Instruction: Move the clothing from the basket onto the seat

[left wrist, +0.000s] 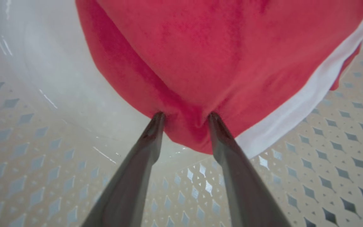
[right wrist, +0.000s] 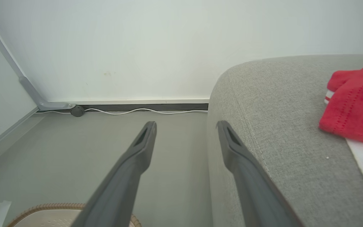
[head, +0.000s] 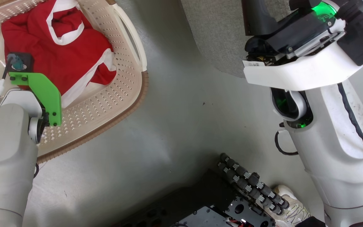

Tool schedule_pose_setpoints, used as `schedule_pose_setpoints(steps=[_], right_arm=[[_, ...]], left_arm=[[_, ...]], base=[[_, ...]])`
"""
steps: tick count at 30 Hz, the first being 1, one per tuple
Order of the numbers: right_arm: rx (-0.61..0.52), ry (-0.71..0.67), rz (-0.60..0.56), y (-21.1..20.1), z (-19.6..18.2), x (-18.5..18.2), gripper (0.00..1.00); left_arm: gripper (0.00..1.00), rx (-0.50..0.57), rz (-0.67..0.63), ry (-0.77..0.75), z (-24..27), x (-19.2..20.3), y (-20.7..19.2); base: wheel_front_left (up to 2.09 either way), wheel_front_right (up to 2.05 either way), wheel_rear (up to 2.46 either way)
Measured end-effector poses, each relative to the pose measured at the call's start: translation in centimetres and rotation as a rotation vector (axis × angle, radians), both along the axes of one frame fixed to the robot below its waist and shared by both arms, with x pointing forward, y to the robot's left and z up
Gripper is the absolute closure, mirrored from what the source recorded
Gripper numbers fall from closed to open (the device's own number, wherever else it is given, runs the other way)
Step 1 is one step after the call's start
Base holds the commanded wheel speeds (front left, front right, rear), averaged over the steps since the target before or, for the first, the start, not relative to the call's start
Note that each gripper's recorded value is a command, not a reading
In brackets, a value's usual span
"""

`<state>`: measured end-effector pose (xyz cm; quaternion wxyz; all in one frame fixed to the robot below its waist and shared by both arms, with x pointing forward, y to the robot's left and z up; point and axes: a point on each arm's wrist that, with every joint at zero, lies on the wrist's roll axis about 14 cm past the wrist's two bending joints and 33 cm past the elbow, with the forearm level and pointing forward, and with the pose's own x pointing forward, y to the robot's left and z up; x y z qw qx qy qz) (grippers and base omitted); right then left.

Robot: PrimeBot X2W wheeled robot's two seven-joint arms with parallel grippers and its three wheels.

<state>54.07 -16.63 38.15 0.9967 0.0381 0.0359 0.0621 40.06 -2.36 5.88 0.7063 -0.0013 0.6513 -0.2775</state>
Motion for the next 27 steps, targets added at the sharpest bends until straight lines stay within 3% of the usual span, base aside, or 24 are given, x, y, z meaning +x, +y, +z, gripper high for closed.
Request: schedule_pose_setpoints(steps=[1, 13, 27], right_arm=[[0.0, -0.004, 0.002, 0.0, 0.1, 0.1, 0.0], [0.017, -0.02, -0.001, 0.2, 0.7, 0.3, 0.0], [-0.018, -0.043, 0.01, 0.3, 2.3, 0.0, 0.0]], left_arm=[[1.0, 0.0, 0.0, -0.001, 0.0, 0.1, 0.0], [1.0, -0.016, 0.004, -0.022, 0.7, 0.7, -0.5], [1.0, -0.16, 0.073, -0.216, 6.6, 4.1, -3.2]], base=[[0.0, 0.0, 0.0], [0.0, 0.0, 0.0], [0.0, 0.0, 0.0]])
